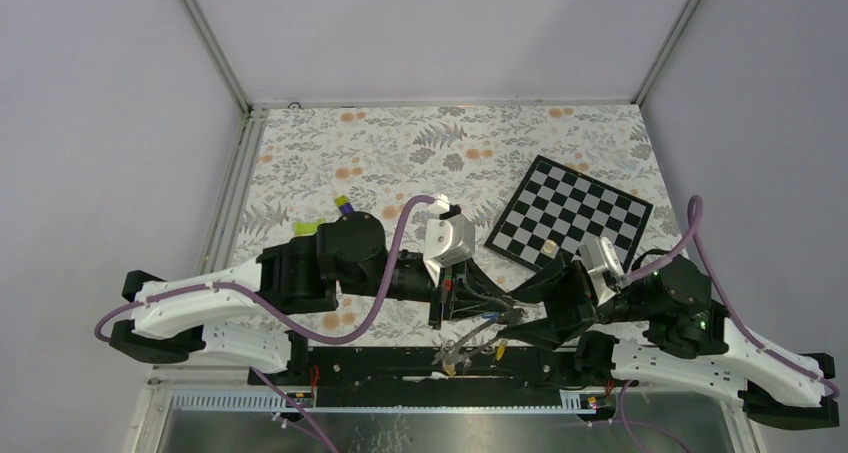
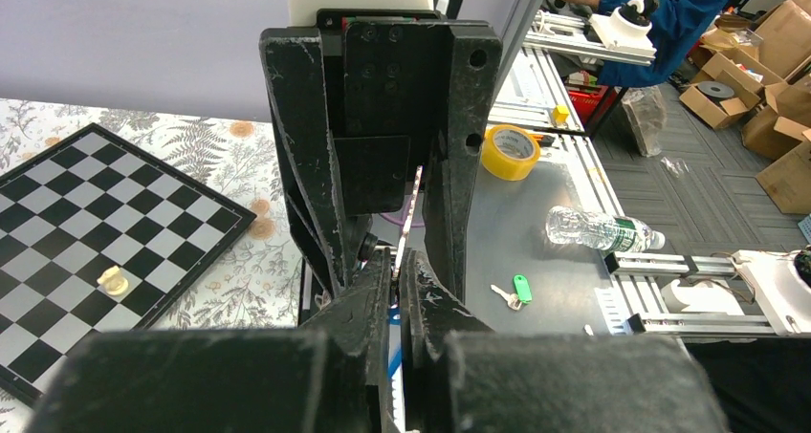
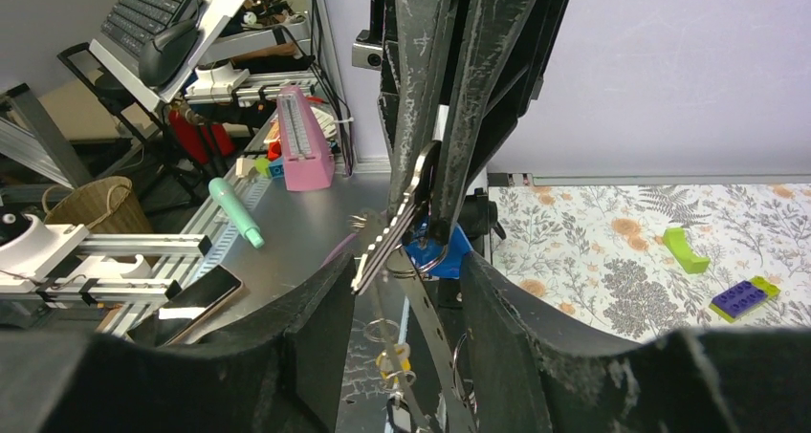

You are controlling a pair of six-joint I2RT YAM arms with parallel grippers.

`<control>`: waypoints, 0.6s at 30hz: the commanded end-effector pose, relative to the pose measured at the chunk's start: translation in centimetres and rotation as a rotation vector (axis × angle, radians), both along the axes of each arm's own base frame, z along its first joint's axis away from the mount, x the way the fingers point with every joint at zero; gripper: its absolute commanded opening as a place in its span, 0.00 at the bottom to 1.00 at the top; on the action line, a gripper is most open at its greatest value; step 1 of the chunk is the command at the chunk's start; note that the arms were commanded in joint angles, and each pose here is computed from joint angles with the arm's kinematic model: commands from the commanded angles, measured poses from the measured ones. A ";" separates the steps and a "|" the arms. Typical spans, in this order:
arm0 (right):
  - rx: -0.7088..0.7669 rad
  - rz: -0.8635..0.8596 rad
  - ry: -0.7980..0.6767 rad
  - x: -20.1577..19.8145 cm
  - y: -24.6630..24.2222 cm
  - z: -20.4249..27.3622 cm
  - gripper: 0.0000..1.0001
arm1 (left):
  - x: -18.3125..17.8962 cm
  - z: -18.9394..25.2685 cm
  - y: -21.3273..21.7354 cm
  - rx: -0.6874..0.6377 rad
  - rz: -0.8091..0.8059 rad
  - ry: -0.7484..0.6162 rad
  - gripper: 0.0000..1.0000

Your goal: Remove the keys from the keyring

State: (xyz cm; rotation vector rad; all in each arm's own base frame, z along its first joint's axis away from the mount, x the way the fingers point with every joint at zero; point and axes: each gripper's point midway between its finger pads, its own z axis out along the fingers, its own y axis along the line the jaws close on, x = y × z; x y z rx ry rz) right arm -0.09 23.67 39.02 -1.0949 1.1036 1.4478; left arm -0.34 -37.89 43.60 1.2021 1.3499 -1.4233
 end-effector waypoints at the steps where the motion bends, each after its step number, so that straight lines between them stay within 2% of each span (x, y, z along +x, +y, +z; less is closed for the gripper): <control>1: 0.044 0.003 -0.004 -0.4 -1.0 1.4 0.52 | -0.3 4.3 0.7 -0.154 -0.009 -0.014 0.00; 7: 0.038 -0.011 0.001 -0.2 -1.0 1.1 0.60 | -0.4 4.4 0.7 -0.156 -0.017 -0.012 0.00; 18: 0.029 -0.050 -0.015 0.5 -0.9 0.9 0.64 | -0.5 4.4 0.7 -0.154 -0.023 -0.010 0.00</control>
